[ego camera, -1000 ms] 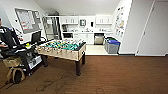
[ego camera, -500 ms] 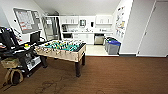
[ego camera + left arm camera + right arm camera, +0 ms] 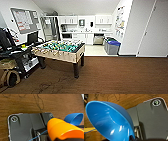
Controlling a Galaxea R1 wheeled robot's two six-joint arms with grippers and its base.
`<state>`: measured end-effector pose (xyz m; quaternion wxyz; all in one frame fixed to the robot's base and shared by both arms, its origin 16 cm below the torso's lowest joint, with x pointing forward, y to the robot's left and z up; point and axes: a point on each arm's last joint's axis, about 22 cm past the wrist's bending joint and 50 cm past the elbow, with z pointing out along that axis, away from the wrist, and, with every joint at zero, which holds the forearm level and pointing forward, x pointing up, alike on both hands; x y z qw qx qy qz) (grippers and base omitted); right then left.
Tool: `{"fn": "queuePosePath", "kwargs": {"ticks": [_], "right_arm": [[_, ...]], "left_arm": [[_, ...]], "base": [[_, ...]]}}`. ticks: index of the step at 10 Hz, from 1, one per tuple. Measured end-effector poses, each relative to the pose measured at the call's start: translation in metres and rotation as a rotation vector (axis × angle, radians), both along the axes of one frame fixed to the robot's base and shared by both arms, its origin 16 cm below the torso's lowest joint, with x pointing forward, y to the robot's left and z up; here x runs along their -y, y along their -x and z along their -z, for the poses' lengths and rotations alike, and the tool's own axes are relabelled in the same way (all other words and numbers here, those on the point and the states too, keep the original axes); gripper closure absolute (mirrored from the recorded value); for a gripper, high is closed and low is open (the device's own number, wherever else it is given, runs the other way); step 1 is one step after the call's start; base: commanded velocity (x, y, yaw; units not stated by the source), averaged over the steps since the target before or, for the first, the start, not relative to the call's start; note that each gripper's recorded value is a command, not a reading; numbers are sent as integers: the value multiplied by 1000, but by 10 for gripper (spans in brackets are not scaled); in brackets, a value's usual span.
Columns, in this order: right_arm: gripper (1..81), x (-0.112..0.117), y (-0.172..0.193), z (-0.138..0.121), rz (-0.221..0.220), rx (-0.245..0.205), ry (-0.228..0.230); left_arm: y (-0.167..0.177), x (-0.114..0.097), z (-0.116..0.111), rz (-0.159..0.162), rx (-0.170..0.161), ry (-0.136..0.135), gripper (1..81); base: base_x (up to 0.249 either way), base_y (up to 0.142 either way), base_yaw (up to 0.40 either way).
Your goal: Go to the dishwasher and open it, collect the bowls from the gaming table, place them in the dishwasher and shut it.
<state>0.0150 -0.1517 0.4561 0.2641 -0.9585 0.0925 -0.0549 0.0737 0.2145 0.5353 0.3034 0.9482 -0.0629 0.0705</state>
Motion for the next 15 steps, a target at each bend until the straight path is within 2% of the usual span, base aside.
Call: {"fn": "queuePosePath", "kwargs": {"ticks": [12,15], "right_arm": [[811,0,0,0,0,0,0],[811,-2,-2,0,-2,2,-2]], "left_arm": [[1,0,0,2,0,0,811],[2,1,0,3,-1,2,811]], "base": [[90,-86,0],[90,0,0]]}}
